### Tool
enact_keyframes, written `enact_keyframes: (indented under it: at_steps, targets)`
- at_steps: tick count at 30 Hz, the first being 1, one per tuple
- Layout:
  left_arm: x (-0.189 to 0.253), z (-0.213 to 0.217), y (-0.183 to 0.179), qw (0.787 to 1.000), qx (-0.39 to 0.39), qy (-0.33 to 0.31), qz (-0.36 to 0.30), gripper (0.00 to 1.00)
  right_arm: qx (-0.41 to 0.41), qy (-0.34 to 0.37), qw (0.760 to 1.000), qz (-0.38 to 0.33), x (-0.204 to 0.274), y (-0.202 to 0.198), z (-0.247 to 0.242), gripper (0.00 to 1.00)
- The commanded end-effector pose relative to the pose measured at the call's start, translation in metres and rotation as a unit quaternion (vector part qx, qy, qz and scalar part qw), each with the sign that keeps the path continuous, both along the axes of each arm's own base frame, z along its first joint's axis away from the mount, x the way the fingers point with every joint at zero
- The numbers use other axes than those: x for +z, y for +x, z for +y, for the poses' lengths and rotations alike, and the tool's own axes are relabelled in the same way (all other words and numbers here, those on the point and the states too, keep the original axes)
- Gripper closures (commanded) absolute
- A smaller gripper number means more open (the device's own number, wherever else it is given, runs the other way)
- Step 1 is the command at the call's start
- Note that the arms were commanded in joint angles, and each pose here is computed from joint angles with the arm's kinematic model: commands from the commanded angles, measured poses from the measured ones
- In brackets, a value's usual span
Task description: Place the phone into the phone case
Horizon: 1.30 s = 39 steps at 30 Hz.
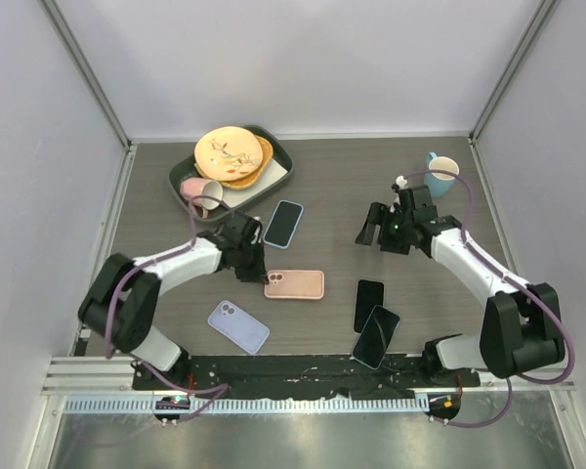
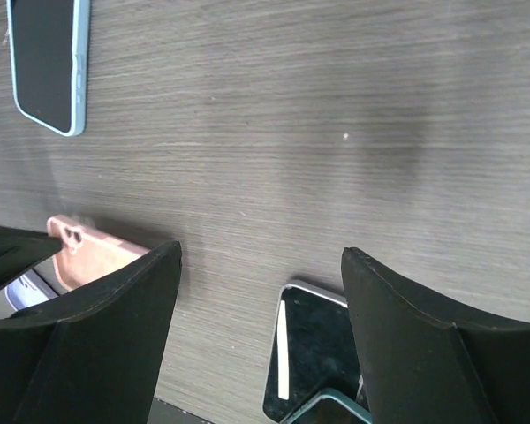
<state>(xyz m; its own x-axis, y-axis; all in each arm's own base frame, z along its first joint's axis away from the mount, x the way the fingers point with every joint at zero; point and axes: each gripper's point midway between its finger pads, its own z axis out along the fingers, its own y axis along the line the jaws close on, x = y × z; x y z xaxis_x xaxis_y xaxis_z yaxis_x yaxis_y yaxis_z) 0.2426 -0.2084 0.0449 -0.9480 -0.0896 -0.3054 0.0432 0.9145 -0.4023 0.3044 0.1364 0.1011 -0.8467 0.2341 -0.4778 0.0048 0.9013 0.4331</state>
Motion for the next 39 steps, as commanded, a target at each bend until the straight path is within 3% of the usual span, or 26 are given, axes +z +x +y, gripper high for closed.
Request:
enact_keyframes:
  at_steps: [1,19,20,21,22,23,24,25,28,35,39]
  targets:
    - [-0.005,-0.026,0.032,0.999,0.029,-0.012,-0.024,1.00,-0.010,-0.019,1.000,-0.008,0.002,-0.009,-0.013,0.22]
    - [-0.012,-0.035,0.049,0.999,0.027,0.008,-0.027,1.00,-0.016,-0.038,0.999,0.015,-0.008,-0.025,-0.023,0.22]
    - [-0.010,-0.035,0.049,0.999,0.026,0.007,-0.029,0.96,-0.015,-0.038,0.999,0.014,-0.007,-0.025,-0.022,0.22]
    - [-0.008,-0.035,0.049,0.999,0.023,0.005,-0.033,0.71,-0.015,-0.039,0.999,0.015,-0.008,-0.026,-0.023,0.22]
    - [-0.007,-0.034,0.048,0.999,0.021,0.007,-0.036,0.56,-0.014,-0.038,0.999,0.014,-0.007,-0.025,-0.022,0.22]
    - [-0.006,-0.033,0.047,0.999,0.020,0.007,-0.037,0.49,-0.015,-0.039,0.999,0.013,-0.008,-0.025,-0.023,0.21]
    - [-0.002,-0.033,0.047,0.999,0.016,0.006,-0.042,0.33,-0.013,-0.038,0.999,0.014,-0.007,-0.025,-0.022,0.21]
    - [0.000,-0.032,0.047,0.999,0.017,0.008,-0.046,0.25,-0.012,-0.037,0.999,0.013,-0.008,-0.025,-0.022,0.21]
    - [0.009,-0.029,0.045,0.998,0.018,0.003,-0.064,0.16,-0.009,-0.032,0.999,0.012,-0.008,-0.025,-0.019,0.20]
    - [0.051,-0.042,0.043,0.989,-0.011,-0.069,-0.130,0.15,-0.019,-0.043,0.998,0.034,-0.013,-0.034,-0.025,0.21]
    - [0.059,-0.063,0.027,0.983,-0.060,-0.129,-0.121,0.15,-0.035,-0.054,0.995,0.070,-0.025,-0.050,-0.032,0.21]
